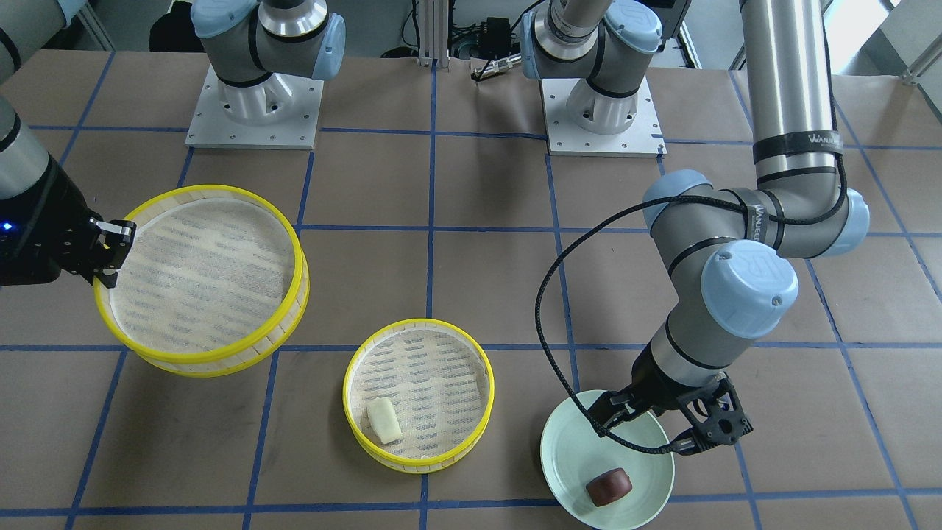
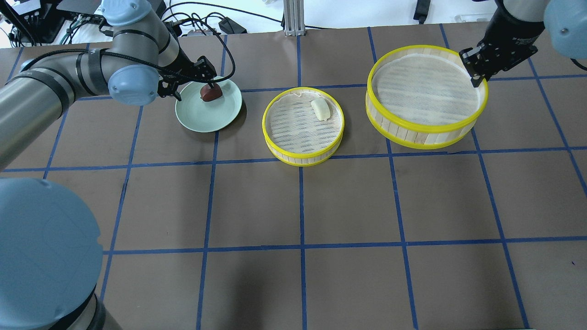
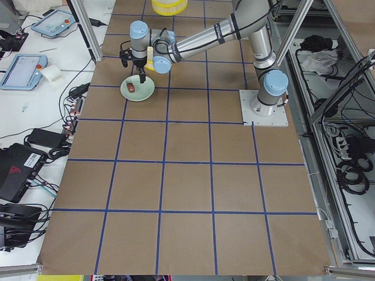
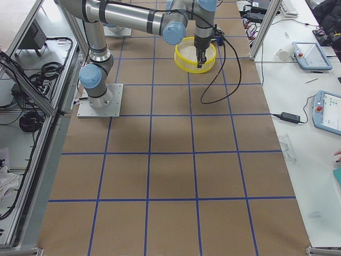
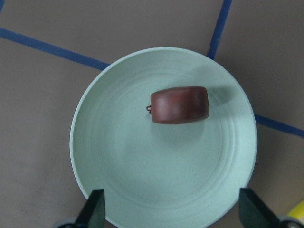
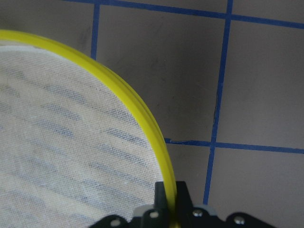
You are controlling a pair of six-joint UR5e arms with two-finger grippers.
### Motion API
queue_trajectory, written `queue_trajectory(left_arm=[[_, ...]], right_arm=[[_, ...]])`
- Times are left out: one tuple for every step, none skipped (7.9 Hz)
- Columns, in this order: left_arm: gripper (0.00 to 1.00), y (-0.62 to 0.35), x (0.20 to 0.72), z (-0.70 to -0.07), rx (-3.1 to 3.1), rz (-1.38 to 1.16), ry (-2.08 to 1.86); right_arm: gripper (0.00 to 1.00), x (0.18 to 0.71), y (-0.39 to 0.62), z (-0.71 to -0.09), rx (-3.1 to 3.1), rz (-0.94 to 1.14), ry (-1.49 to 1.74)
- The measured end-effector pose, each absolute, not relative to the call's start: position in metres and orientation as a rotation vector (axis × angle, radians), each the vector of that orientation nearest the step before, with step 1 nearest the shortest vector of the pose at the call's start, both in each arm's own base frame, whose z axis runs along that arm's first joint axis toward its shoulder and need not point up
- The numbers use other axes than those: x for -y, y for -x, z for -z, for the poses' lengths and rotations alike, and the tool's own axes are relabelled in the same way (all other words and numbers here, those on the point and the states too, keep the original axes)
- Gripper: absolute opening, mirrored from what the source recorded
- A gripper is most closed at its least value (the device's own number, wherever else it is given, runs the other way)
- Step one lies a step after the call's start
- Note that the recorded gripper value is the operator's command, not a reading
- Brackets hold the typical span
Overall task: Place buns in different layers of steamer
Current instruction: 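Move the left gripper back to the brown bun on the plate, then restack the top tier with the right gripper while the left grasps the brown bun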
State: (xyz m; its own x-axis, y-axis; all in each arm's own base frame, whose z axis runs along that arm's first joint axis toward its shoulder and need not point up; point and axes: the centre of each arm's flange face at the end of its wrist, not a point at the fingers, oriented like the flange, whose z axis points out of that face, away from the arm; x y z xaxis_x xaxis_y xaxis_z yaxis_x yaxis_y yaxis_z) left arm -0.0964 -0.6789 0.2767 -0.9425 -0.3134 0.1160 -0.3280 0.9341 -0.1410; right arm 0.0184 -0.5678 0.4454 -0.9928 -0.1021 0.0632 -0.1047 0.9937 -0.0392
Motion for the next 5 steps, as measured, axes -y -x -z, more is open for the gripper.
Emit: queue_trajectory(left_arm=[[1.00,0.095,0.687,-0.261,2.996,-0.267,-0.489],[1.00,0.094,0.695,-0.245,2.997,-0.280,-0.475],[1.00,0.094,0.703,-0.235,2.993,-0.293,-0.466],[1.00,0.094,0.709,-0.230,2.989,-0.302,-0.462],[1.00,0.093,0.714,-0.224,2.989,-0.302,-0.460]], right_arm=[[0.00,0.568,-0.019,-0.445,3.077,-0.067,-0.158],[0.00,0.568,-0.020,-0.445,3.080,-0.070,-0.153],[0.00,0.568,-0.023,-0.445,3.091,-0.078,-0.145],[0.00,0.569,-0.026,-0.443,3.104,-0.082,-0.128],[0.00,0.572,-0.034,-0.440,3.111,-0.088,-0.118]])
